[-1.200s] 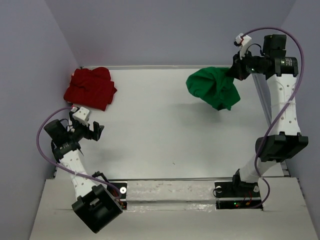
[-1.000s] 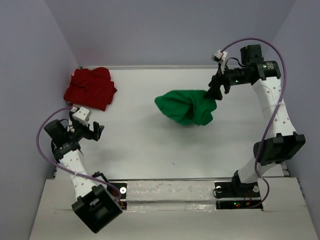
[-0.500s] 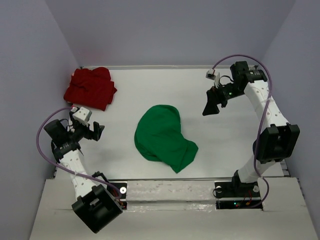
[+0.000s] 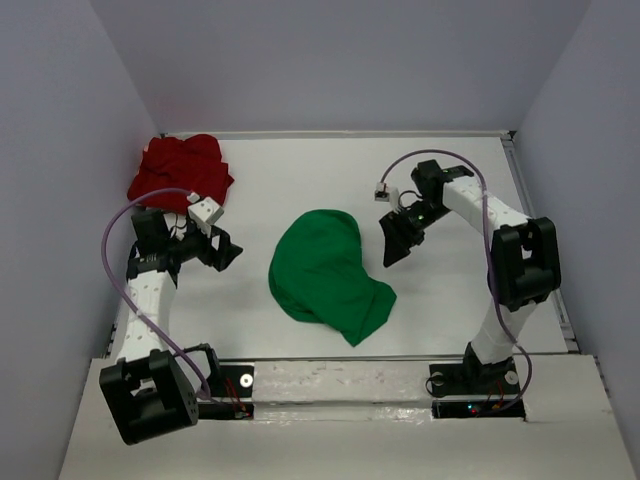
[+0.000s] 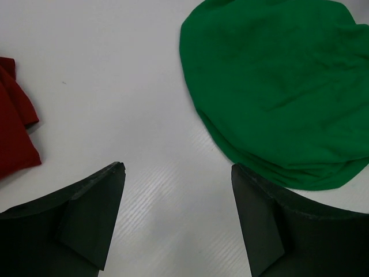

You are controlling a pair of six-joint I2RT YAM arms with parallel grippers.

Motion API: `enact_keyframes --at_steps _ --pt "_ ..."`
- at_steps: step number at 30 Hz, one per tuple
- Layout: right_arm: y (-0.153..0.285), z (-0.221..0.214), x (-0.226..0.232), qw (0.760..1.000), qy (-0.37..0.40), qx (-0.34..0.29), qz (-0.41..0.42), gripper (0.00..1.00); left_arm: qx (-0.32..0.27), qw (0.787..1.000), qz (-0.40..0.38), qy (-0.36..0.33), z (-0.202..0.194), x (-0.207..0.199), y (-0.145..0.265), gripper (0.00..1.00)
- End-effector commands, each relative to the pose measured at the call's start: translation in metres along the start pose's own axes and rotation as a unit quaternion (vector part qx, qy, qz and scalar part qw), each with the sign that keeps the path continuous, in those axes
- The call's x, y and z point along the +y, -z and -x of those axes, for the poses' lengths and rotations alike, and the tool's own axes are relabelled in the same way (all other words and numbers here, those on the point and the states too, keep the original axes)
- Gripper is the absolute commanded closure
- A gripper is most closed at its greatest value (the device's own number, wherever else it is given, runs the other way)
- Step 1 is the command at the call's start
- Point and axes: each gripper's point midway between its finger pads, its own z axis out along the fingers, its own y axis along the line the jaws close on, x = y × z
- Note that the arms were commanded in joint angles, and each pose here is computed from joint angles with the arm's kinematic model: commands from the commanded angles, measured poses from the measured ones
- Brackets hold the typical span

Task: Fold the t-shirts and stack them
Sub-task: Flatten out the tshirt

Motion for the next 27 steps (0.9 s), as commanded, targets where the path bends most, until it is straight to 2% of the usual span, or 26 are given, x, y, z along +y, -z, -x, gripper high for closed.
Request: enact_keyframes --at_steps 1,10,17,19,21,22,24,27 --pt "-0.036 0.009 0.015 0.999 0.035 0.027 0.015 0.2 0.017 1.0 0.01 0.002 0.0 0.008 -0.002 0.15" --pt "-0.089 0.047 0.005 0.995 0.055 0.073 0.035 0.21 0.013 0.998 0.051 -0.03 -0.002 0.011 0.007 0.14" --pt "-0.107 0.07 -0.002 0.993 0.074 0.09 0.034 0.24 0.017 0.998 0.061 -0.028 -0.004 0.014 0.009 0.14" --pt "-0.114 0.071 -0.001 0.991 0.076 0.099 0.04 0.42 0.017 0.998 0.06 -0.028 -0.005 0.014 0.009 0.14" --pt "-0.116 0.071 0.002 0.99 0.08 0.105 0.04 0.65 0.018 0.998 0.062 -0.028 -0.005 0.015 0.009 0.14" --pt "-0.116 0.071 0.002 0.99 0.081 0.106 0.038 0.83 0.018 0.997 0.063 -0.027 -0.006 0.016 0.01 0.14" --pt "-0.112 0.075 0.001 0.991 0.088 0.101 0.029 1.0 0.018 0.997 0.063 -0.029 -0.007 0.016 0.01 0.14" --pt "-0.102 0.083 0.0 0.99 0.099 0.095 0.005 1.0 0.019 0.998 0.062 -0.028 -0.009 0.015 0.01 0.14"
